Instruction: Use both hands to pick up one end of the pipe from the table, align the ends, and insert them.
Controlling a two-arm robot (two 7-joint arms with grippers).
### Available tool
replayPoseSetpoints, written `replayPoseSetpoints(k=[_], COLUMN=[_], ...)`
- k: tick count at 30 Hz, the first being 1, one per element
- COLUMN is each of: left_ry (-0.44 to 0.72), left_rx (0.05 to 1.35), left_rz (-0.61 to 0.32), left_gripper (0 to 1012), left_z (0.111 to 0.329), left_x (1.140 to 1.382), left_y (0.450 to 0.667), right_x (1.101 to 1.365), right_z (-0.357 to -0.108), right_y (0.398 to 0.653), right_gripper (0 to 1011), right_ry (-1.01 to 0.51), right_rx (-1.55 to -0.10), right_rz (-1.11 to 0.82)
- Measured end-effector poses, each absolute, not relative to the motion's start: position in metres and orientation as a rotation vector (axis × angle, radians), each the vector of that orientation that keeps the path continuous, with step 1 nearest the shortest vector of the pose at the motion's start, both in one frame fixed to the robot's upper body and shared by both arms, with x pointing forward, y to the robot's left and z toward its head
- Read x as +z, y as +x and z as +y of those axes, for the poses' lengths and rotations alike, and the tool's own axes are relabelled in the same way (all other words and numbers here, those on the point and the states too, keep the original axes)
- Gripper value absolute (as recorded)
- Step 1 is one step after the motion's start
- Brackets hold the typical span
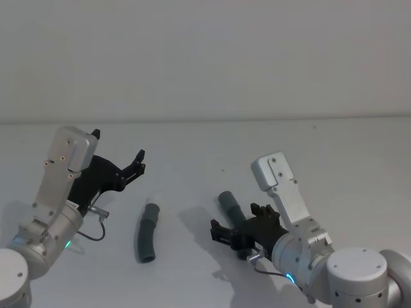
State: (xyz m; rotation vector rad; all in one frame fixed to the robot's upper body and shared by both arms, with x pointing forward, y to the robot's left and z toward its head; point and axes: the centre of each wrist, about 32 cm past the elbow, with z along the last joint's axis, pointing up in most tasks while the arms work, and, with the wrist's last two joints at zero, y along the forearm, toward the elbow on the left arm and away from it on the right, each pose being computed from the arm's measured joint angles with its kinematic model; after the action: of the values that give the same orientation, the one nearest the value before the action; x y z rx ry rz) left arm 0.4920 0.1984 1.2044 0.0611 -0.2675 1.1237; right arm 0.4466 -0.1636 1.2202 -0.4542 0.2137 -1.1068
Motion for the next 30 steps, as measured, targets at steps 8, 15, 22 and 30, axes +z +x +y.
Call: replayPoseSetpoints(k=[8, 15, 22, 30], left_ry=[0.061, 0.061, 0.061, 0.061], left_rx=[1.124, 1.124, 1.124, 1.124], left_rz=[-0.268, -0.268, -0.268, -0.267], left_gripper=[1001, 1001, 1002, 1001], left_z=[0.1984, 0.1984, 0.1984, 0.1984], left_x=[1.2044, 1.2044, 1.2044, 1.2044], left_y=[0.492, 0.492, 0.492, 0.492], right_x=[1.2146, 1.2124, 1.2112, 1.2104], right_z=[-0.1658, -0.1672, -0.1678, -0.1683], right_y=[0.446, 0.4458, 0.4457, 0.4458], right_gripper=[1000, 1000, 1000, 1000], right_ry=[-0.459, -0.457, -0.456, -0.455], right_rx=[-1.099, -1.096, -1.095, -1.094], right_rz=[0.217, 0.217, 0.217, 0.216])
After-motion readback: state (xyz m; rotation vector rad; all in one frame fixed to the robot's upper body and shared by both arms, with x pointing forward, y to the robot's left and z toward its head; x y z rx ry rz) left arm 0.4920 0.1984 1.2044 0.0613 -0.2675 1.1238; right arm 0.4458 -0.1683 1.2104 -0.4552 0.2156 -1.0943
